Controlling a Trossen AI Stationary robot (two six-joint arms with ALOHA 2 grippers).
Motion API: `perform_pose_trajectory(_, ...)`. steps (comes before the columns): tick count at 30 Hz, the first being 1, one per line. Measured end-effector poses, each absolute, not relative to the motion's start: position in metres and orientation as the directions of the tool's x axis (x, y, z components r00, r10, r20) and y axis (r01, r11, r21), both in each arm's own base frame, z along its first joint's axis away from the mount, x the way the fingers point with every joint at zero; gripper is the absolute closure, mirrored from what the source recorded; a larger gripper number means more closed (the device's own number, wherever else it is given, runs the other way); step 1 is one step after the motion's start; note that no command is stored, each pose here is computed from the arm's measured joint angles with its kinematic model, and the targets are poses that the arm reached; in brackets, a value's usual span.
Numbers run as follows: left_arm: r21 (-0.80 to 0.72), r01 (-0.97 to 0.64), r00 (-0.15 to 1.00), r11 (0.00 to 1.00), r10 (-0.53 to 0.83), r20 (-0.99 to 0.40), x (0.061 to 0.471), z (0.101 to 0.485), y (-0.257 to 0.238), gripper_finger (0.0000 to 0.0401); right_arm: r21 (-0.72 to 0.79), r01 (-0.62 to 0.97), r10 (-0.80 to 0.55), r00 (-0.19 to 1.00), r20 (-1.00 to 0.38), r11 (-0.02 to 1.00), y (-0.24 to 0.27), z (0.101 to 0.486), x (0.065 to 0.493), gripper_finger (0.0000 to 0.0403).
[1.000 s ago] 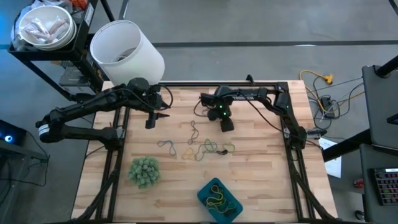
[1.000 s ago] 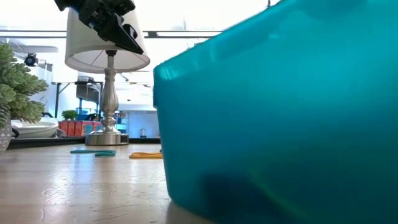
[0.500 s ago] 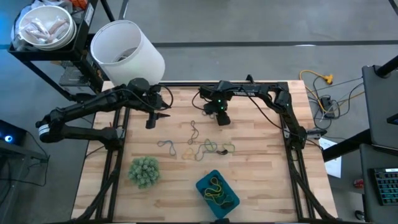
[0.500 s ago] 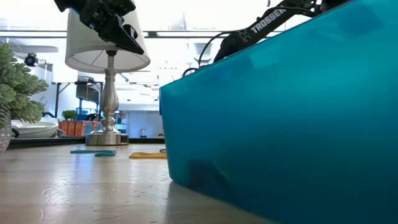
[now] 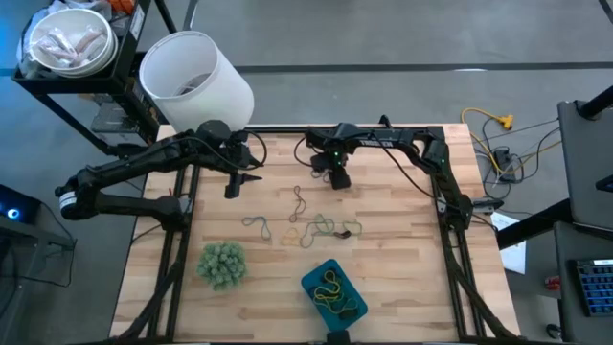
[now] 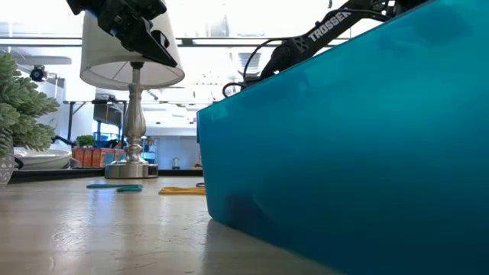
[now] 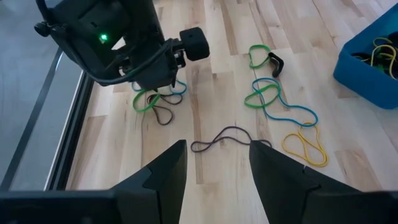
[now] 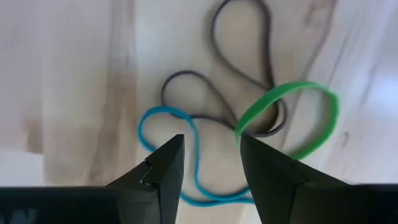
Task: Pick and place rubber bands into bin
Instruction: Put the green rubber band into the blue bin
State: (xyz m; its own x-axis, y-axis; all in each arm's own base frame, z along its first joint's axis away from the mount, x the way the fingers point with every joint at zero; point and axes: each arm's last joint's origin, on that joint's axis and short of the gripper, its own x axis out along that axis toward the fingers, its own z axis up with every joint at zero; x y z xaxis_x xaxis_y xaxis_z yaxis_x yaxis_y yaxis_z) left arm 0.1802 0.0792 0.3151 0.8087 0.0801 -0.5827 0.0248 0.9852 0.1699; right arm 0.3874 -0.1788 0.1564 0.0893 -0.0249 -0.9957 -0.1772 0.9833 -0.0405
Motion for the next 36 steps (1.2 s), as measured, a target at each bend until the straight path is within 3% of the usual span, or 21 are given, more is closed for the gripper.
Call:
perform_pose_trajectory(23, 0.169, 0.024, 0.809, 0.985, 0.080, -0.583, 0.180, 0.315, 0.079, 0.0242, -0.088, -0.124, -0.077, 0.088, -0.993, 0.988, -0.192, 0.148, 0.388, 0.0267)
perform_pose_trajectory(27, 0.169, 0.024, 0.809, 0.985, 0.080, -0.583, 0.180, 0.315, 0.079, 0.0242, -0.083, -0.139, -0.073, 0.079, -0.994, 0.987, -0.192, 0.148, 0.387, 0.0295)
perform_pose_trajectory(33, 0.168, 0.024, 0.809, 0.985, 0.080, -0.583, 0.180, 0.315, 0.079, 0.0242, -0.075, -0.157, -0.066, 0.066, -0.996, 0.985, -0.191, 0.148, 0.386, 0.0377)
perform_pose_trajectory(36, 0.168, 0.024, 0.809, 0.985, 0.080, -0.583, 0.180, 0.315, 0.079, 0.0242, -0.076, -0.159, -0.066, 0.066, -0.996, 0.984, -0.191, 0.148, 0.386, 0.0392)
